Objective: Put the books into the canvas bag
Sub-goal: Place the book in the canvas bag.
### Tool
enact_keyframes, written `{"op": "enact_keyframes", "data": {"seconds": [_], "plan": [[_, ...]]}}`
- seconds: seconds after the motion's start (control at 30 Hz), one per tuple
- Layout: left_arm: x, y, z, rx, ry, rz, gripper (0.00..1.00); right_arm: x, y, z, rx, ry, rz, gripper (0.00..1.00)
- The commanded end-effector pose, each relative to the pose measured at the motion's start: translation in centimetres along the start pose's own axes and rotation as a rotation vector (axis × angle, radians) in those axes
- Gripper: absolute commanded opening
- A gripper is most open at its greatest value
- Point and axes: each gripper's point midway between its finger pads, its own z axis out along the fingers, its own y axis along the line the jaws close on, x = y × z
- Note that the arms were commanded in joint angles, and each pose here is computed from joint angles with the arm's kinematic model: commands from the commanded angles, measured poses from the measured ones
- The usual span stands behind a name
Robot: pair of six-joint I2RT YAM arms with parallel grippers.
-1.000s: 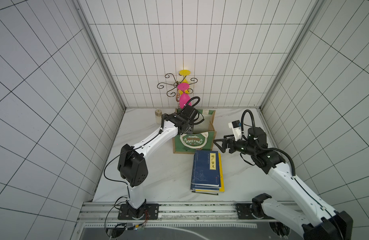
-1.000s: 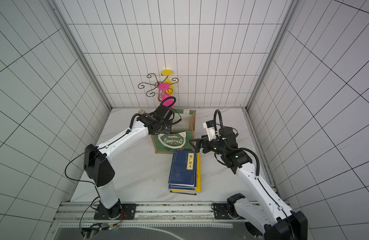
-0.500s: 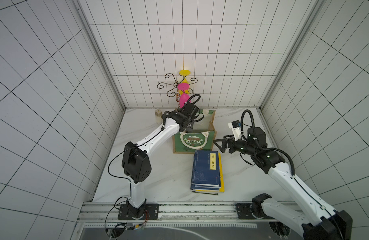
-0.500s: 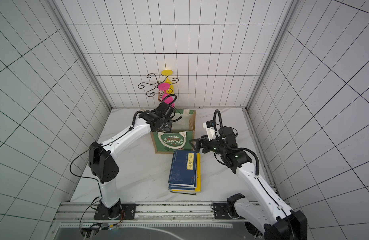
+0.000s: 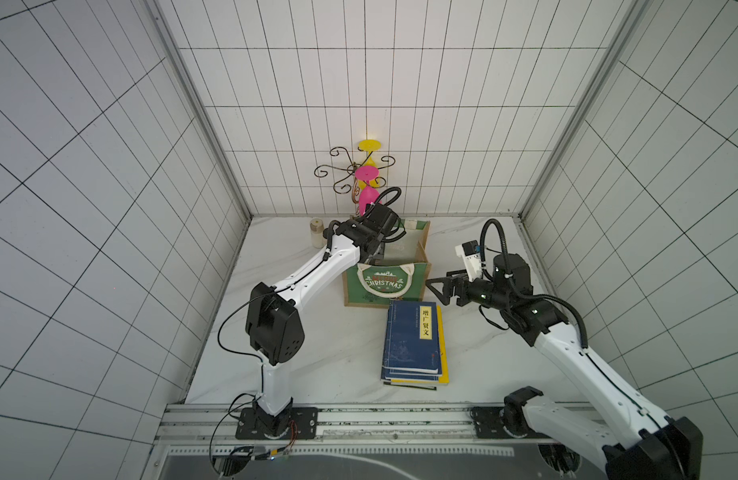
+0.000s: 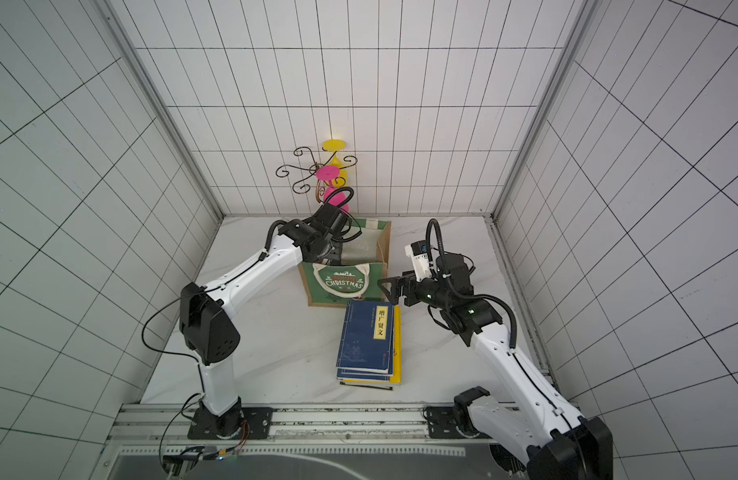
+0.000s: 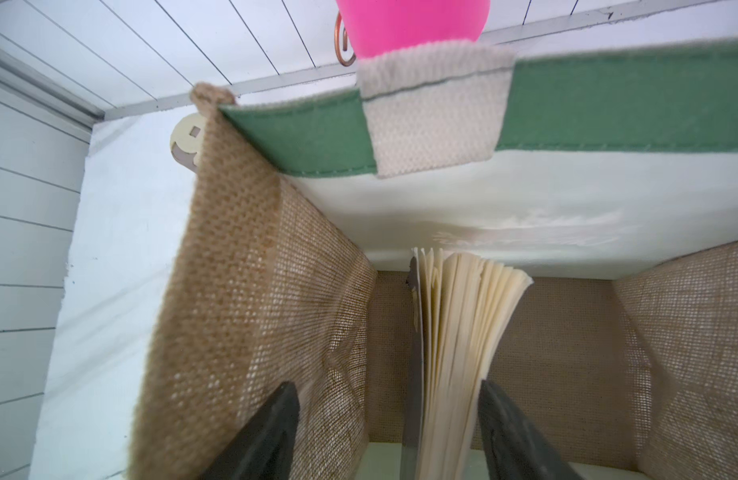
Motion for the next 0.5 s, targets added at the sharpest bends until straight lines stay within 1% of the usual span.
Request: {"op": "enact_keyframes", "data": {"seconds": [0.0,0.13,0.27,0.47], "plan": [[-1.7,0.6,-1.5,0.009,-0.065,-0.034,0.71,1.2,-0.7,0.5,0.003,0.018,0.014,0.99],[-2.3,0.0,-2.3,0.061,-0.084,-0.039,0.74,1.2,-0.8,0.5,0.004,0.018,0.014,0.99],[-3.1,-0.2,-3.2,0.092,-0.123,-0.040,0.75,1.2,-0.8,0.5,0.007,0.017,0.013,0.99],[-4.1,-0.5,-4.6,0.150,-0.194,-0.033,0.80,1.2,-0.8,0.6,0.005,0.018,0.012,0.99]]}}
